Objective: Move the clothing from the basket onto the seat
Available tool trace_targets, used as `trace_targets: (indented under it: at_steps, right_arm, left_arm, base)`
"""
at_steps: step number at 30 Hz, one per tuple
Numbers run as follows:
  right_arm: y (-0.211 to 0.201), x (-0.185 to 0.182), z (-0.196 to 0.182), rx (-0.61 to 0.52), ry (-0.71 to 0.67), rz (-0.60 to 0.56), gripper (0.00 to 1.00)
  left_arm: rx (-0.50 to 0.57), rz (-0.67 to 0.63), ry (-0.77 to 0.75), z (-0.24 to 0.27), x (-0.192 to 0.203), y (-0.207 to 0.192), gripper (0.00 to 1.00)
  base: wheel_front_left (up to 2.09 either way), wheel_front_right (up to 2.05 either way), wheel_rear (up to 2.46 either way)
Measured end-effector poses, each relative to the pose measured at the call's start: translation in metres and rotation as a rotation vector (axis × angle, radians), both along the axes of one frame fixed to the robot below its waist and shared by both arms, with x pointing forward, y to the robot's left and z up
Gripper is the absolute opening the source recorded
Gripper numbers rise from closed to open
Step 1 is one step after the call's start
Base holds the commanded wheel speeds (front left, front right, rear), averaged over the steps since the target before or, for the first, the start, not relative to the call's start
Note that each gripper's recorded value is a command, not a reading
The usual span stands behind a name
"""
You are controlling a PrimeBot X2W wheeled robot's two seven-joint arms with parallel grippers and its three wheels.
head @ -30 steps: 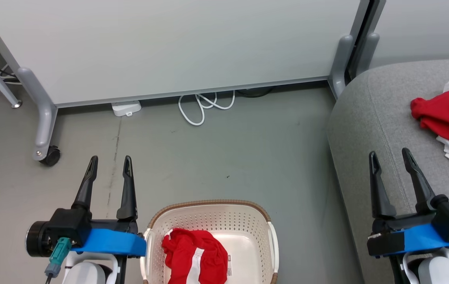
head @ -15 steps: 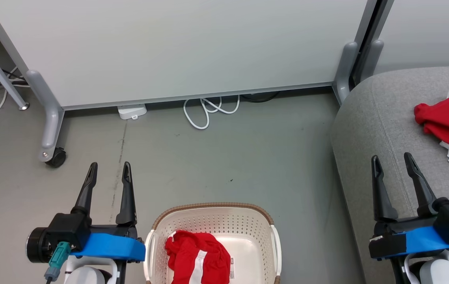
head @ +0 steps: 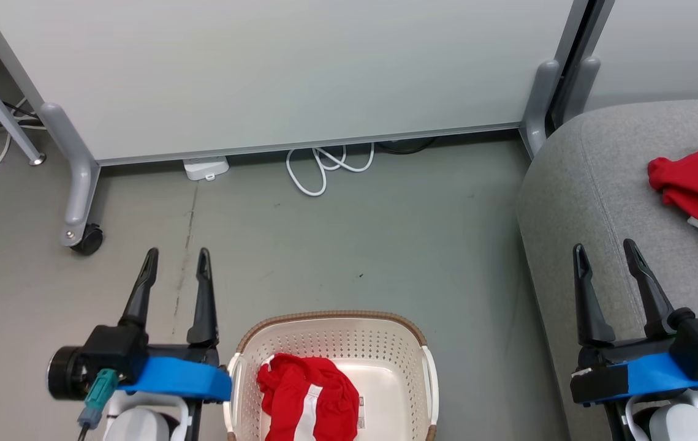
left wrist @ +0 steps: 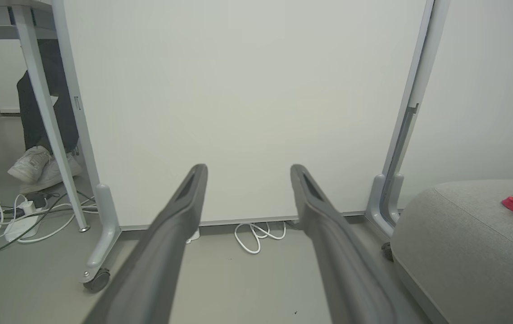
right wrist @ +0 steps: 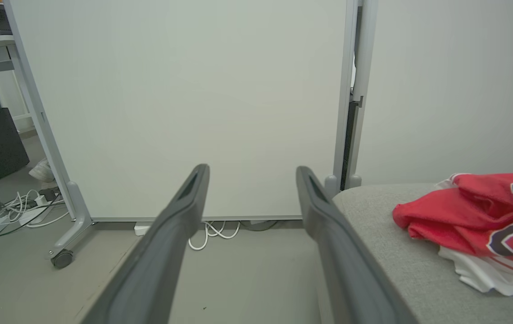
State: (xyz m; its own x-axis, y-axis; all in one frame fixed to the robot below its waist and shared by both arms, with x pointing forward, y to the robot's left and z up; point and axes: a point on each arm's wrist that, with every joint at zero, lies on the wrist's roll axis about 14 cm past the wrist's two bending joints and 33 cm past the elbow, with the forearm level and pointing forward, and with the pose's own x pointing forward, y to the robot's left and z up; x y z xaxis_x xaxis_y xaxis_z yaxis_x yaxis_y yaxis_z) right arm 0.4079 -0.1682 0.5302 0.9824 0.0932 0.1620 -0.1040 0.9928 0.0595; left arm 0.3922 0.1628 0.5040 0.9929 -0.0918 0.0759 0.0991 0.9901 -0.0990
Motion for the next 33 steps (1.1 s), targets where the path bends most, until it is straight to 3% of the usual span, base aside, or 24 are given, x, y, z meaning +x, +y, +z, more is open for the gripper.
trace_targets:
  at_steps: [14,27,33]
  right_arm:
    - [0.003,0.028,-0.004,-0.02,-0.002,0.008,1.0]
    - [-0.007,0.064,-0.033,-0.048,0.042,-0.015,1.0]
    - [-0.009,0.079,-0.05,-0.053,0.068,-0.015,1.0]
  left_arm:
    - [0.128,-0.273,0.058,-0.024,0.046,-0.068,1.0]
    - [0.288,-0.63,0.341,-0.137,0.051,-0.128,1.0]
    - [0.435,-0.786,0.471,-0.196,0.039,-0.134,1.0]
  base:
    - [0.0,0.0,0.0]
    - [0.0,0.0,0.0]
    - [0.0,0.0,0.0]
